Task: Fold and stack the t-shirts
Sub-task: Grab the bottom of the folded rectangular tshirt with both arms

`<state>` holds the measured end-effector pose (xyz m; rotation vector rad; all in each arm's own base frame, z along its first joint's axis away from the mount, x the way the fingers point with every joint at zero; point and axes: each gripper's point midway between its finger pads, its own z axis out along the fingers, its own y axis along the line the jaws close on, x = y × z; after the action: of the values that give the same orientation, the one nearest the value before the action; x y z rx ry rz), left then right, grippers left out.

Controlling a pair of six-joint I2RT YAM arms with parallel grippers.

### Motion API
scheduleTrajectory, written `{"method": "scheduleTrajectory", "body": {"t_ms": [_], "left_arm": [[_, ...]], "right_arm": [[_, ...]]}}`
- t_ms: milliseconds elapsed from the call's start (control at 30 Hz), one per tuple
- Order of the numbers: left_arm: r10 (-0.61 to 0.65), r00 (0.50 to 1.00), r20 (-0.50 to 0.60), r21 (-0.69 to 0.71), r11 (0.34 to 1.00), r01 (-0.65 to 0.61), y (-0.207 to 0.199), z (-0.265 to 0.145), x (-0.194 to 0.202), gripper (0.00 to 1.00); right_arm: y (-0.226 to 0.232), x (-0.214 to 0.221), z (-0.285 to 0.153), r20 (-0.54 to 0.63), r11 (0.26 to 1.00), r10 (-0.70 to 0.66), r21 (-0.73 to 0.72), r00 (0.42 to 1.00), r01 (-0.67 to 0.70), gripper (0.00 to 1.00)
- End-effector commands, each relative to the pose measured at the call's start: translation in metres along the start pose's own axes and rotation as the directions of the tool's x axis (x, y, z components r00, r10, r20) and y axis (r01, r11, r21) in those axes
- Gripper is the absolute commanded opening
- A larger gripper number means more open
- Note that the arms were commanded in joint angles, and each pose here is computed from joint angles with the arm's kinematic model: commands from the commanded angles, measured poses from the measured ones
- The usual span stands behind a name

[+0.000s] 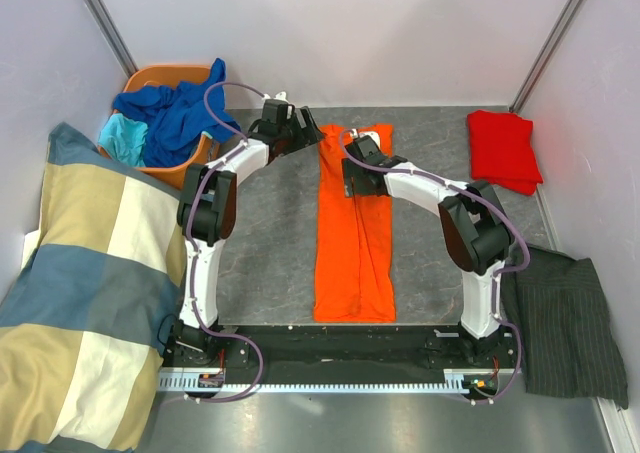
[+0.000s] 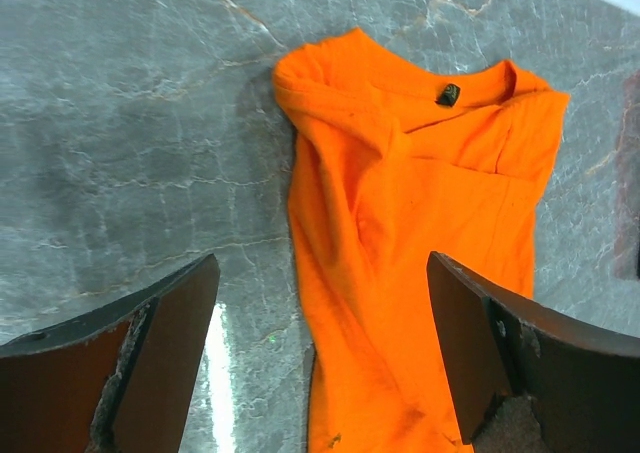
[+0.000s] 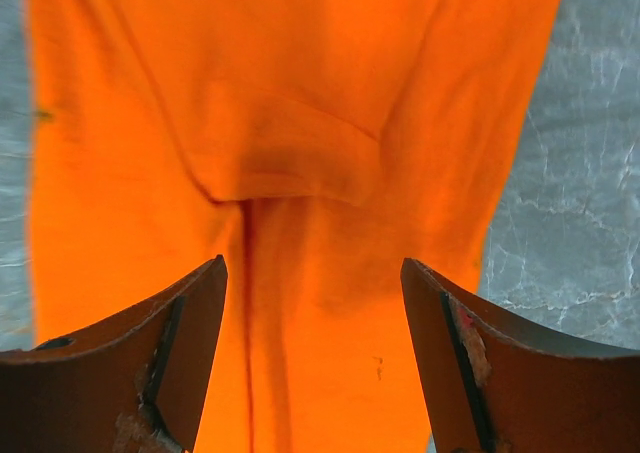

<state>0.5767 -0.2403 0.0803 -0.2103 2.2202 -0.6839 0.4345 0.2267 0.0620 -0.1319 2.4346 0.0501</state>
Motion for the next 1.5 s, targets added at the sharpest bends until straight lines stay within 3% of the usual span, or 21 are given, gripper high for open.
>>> {"method": "scheduleTrajectory", "body": {"t_ms": [0,867,1467], "left_arm": [[0.017,0.999,0.035,0.038,0.999,-0.018,-0.003,-0.002,-0.015,0.92],[-0.024,1.0,0.004,0.058,0.998,0.024,0.008,0.002,-0.007,0.91],[-0.025,1.0,0.013,0.076,0.997,0.024,0.008,0.009,-0.021,0.91]], "right_arm": [[-0.01,0.017,0.013,-0.02,0.997,0.01,0.075,1.0,-0.009,0.79],[0.025,0.013,-0.025,0.003,1.0,0.015,-0.012,1.0,-0.015,0.79],[0.014,0.098,0.018,-0.168,0.998,-0.034,0.042,0.985,0.041,0.79]]}}
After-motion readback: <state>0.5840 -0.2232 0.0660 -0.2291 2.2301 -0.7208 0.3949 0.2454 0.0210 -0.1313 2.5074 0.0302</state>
